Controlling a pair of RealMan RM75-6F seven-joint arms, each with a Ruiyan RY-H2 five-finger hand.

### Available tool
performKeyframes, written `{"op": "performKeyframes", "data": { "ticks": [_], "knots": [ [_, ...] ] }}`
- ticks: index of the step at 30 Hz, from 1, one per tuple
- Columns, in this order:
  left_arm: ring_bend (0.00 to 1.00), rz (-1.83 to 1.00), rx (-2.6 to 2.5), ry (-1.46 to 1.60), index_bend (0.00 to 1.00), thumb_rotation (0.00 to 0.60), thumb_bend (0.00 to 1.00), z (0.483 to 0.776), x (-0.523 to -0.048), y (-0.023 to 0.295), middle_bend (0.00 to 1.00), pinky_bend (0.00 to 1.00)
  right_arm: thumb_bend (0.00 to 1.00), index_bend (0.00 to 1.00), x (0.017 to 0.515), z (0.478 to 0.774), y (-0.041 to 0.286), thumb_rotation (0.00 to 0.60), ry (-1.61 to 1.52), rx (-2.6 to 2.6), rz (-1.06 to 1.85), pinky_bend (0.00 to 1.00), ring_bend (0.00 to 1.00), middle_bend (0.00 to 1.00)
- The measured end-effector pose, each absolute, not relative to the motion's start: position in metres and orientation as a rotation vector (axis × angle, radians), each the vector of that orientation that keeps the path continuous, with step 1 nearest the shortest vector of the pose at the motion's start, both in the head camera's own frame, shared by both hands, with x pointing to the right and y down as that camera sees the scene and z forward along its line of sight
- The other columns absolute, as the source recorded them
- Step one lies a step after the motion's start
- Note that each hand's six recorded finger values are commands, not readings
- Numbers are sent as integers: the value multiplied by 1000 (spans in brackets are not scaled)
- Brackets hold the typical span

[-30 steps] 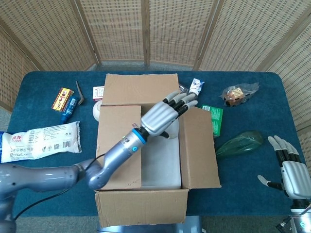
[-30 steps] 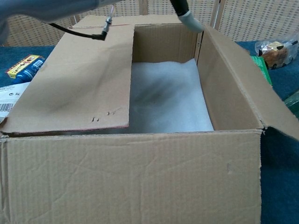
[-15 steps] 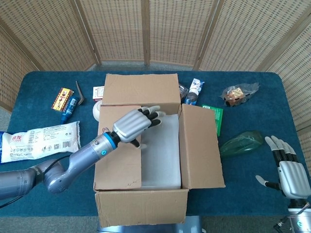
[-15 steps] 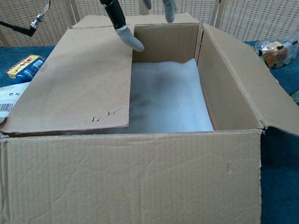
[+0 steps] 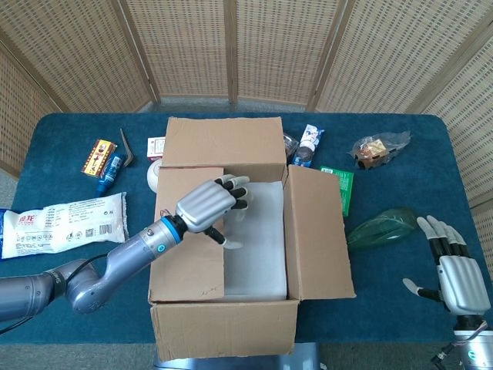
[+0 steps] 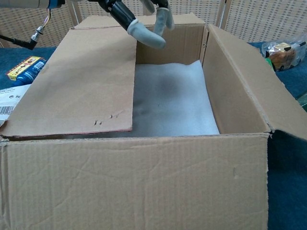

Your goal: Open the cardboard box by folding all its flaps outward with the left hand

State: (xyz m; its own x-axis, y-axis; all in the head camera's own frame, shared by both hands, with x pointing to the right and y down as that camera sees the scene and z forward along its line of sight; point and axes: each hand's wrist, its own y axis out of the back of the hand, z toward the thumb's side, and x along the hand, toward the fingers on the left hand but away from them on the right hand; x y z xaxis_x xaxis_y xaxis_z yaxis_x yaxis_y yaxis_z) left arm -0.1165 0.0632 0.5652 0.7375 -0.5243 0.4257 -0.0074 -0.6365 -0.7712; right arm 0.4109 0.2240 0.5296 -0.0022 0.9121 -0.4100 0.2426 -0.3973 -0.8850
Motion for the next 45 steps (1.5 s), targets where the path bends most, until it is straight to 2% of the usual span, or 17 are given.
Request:
{"op": "performKeyframes", "data": {
  "ticks": [9,15,20,23,27,40,45],
  "knots": [
    [124,-868,-2132,361,516,324,0,581,-108,69,283,152,81,0,412,528,224,600,-1205,-1680,1432,94,0,0],
    [153,-896,-2145,322,524,321,0,595,-100,76,310,236,82,0,413,527,224,600,-1215,-1677,1428,94,0,0],
    [163,-936,-2147,278,524,321,0,603,-101,82,322,245,81,0,414,526,223,600,-1217,-1678,1427,94,0,0],
    [196,-957,-2153,264,525,318,0,606,-103,84,388,254,81,0,414,525,223,600,-1219,-1677,1425,94,0,0],
    [273,-963,-2128,249,573,320,0,604,-106,83,527,267,82,0,413,525,224,600,-1218,-1677,1425,94,0,0],
    [312,-981,-2036,239,592,313,0,590,-119,75,626,284,83,0,413,523,223,600,-1228,-1678,1415,94,0,0],
    [335,-980,-2023,258,592,315,0,582,-123,72,652,242,82,0,413,521,224,600,-1232,-1680,1409,94,0,0]
  ]
}}
